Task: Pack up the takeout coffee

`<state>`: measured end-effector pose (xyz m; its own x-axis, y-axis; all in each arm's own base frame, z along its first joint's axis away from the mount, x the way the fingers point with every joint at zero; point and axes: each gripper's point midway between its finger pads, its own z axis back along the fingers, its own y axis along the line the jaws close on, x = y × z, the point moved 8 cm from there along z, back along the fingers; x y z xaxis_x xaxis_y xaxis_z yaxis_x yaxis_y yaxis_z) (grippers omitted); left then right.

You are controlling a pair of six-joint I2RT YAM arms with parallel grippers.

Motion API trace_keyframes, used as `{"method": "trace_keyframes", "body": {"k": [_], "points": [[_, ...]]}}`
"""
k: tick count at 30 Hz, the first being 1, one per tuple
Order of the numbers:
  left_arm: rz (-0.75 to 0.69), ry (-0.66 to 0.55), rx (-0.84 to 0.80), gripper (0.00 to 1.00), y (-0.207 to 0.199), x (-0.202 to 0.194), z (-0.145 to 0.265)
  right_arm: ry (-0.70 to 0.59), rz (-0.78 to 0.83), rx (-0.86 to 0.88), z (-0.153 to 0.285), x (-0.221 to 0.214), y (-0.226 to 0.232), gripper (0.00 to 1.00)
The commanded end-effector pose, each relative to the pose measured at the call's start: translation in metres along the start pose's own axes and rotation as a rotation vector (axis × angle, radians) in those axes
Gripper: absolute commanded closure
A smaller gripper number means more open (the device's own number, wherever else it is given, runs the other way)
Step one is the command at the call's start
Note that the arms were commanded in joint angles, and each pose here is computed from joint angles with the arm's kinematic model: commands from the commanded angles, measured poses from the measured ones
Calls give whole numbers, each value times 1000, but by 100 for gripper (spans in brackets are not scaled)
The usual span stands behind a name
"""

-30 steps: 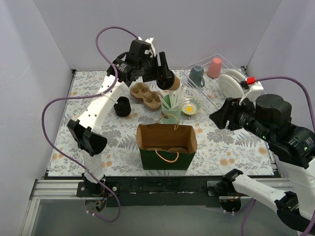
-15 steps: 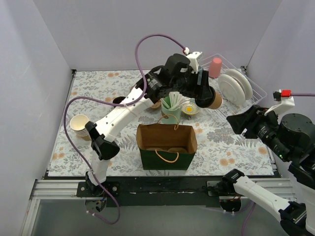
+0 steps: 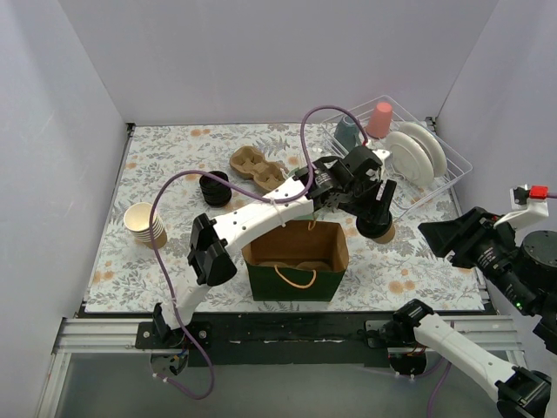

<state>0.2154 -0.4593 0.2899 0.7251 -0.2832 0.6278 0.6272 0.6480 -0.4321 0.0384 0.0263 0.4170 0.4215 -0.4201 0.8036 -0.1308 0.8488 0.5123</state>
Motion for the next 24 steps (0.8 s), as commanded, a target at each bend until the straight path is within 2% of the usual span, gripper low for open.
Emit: {"method": "trace_keyframes", "body": {"k": [1,6,15,16,17,20,23,24], "points": [[6,26,90,62,7,-12,-6,-18,-19,-7,2,3,0,43],[-11,71,160,60,15,-28,-29,-14,-3,5,1,3,2,42],[-16,125,287,55,32,-46,-46,-20,3,7,1,2,0,41],[-12,134,296,52,34,-49,-47,-23,3,5,1,2,-1,41],[-22,143,283,45,34,-50,-48,-20,2,-3,0,2,0,41],[-18,120,236,35,25,-41,-44,-19,4,-14,-1,4,0,41],[-6,38,167,29,9,-22,-29,-16,5,-14,-3,4,1,41],[-1,0,139,24,3,-15,-26,-16,4,-10,-4,3,1,41]]}}
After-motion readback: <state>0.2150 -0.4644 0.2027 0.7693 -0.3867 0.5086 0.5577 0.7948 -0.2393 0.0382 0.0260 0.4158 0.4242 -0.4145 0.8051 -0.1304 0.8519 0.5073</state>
